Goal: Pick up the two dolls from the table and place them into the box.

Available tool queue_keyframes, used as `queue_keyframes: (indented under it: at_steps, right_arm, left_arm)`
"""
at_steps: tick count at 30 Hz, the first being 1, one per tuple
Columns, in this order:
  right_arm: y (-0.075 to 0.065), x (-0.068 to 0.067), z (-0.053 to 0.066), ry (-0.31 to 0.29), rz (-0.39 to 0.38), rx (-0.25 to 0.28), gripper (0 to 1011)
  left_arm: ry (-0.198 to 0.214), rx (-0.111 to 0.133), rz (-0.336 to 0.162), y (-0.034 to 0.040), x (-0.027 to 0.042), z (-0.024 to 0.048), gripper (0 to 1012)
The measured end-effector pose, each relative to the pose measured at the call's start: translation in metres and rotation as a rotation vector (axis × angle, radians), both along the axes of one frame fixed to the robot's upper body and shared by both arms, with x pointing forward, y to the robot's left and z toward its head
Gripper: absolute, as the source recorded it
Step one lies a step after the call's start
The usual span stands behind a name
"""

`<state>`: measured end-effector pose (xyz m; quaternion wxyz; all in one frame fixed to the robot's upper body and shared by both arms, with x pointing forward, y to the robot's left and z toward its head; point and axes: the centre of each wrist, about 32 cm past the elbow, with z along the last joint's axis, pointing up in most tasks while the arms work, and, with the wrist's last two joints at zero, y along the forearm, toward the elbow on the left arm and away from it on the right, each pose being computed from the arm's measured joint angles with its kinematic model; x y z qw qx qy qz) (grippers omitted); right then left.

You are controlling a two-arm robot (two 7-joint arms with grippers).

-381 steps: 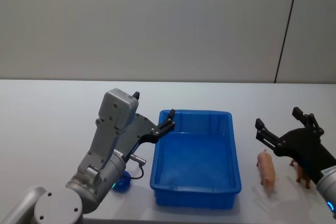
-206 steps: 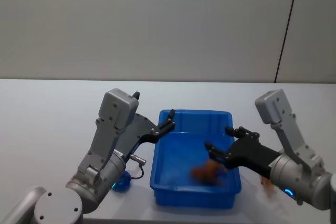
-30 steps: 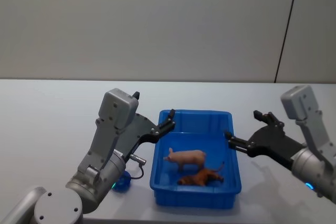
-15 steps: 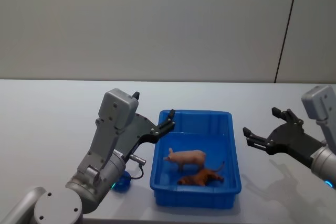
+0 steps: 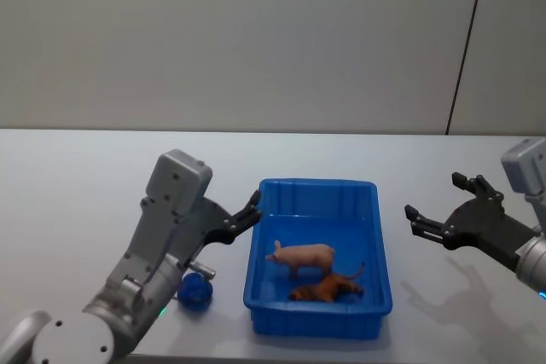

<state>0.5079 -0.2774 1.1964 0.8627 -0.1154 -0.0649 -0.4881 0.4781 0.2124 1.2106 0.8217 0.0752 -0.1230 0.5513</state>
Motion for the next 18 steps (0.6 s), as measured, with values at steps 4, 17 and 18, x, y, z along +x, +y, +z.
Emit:
queue_keyframes:
  at_steps: [4,17,18]
  right_arm:
    - [-0.001,0.000,0.000,-0.001,-0.001,-0.002,1001]
    - [-0.003,0.000,0.000,-0.004,-0.002,-0.004,1001]
    - [-0.004,0.000,0.000,-0.004,-0.002,-0.004,1001]
  left_arm:
    - [0.040,0.009,0.022,0.0060,-0.0075,-0.0012,1003]
    - [0.157,0.003,0.056,0.0284,-0.0307,-0.0180,1003]
    - [0.168,0.002,0.059,0.0306,-0.0318,-0.0205,1003]
